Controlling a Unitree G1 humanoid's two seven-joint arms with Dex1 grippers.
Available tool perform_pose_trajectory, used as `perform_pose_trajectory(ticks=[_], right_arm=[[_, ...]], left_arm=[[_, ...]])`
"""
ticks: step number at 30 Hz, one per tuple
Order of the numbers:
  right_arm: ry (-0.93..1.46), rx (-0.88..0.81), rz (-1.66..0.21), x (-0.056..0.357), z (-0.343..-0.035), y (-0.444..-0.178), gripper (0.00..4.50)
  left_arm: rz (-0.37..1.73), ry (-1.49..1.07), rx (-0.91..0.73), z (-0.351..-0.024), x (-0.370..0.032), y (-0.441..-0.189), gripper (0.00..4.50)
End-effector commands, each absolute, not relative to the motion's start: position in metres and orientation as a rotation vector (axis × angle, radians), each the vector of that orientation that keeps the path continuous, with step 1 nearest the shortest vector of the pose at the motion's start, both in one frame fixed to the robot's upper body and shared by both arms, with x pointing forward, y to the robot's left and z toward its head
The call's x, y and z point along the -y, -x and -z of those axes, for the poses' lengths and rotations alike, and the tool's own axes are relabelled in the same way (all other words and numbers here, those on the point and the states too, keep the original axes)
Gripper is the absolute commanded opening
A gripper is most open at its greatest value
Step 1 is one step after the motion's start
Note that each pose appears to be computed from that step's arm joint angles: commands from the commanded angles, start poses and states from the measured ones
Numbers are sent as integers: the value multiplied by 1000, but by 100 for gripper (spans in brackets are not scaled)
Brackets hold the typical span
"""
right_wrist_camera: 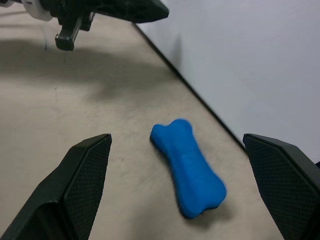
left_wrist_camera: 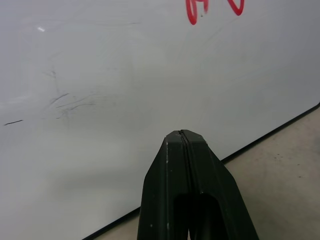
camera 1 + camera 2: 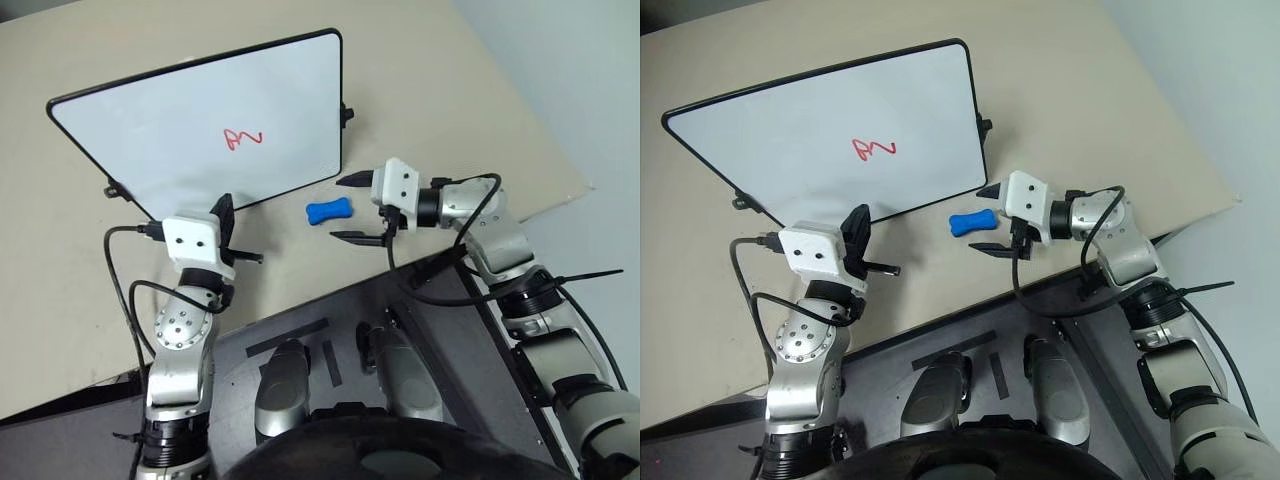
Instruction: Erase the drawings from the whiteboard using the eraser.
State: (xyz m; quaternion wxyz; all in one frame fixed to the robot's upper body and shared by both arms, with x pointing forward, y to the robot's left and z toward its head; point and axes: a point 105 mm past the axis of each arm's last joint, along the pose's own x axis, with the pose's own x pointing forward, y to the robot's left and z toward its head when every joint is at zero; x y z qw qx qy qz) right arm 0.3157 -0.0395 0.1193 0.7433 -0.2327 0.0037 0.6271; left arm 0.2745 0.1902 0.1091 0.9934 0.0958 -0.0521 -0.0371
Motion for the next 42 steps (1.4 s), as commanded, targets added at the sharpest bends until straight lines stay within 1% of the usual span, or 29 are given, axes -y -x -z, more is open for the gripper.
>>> perform_pose_trajectory(ticks=[1, 5, 13, 23, 29, 30, 32, 40, 41, 42], right_arm=[[500, -4, -1413, 37, -122, -312, 445], [484, -25, -1434, 31, -117, -316, 445], [460, -48, -1420, 21, -110, -332, 445], [470, -48, -1428, 18, -106, -334, 445], [493, -81, -1384, 16, -97, -345, 445], [494, -83, -1382, 16, -96, -346, 429], [489, -87, -1372, 17, -96, -347, 383], [504, -71, -1356, 20, -96, -349, 100], [509, -65, -1354, 20, -97, -349, 73], [515, -53, -1353, 20, -99, -348, 56]], left_arm=[[90, -194, 164, -123, -182, -272, 0], [85, -191, 160, -122, -184, -271, 0], [74, -187, 159, -121, -184, -271, 0], [70, -180, 161, -120, -183, -274, 0], [79, -177, 167, -121, -180, -277, 0], [80, -177, 167, -121, -180, -278, 0], [82, -176, 168, -120, -179, -279, 0], [91, -172, 176, -120, -177, -284, 0], [92, -171, 178, -120, -176, -285, 0], [94, -171, 179, -120, -176, -286, 0]])
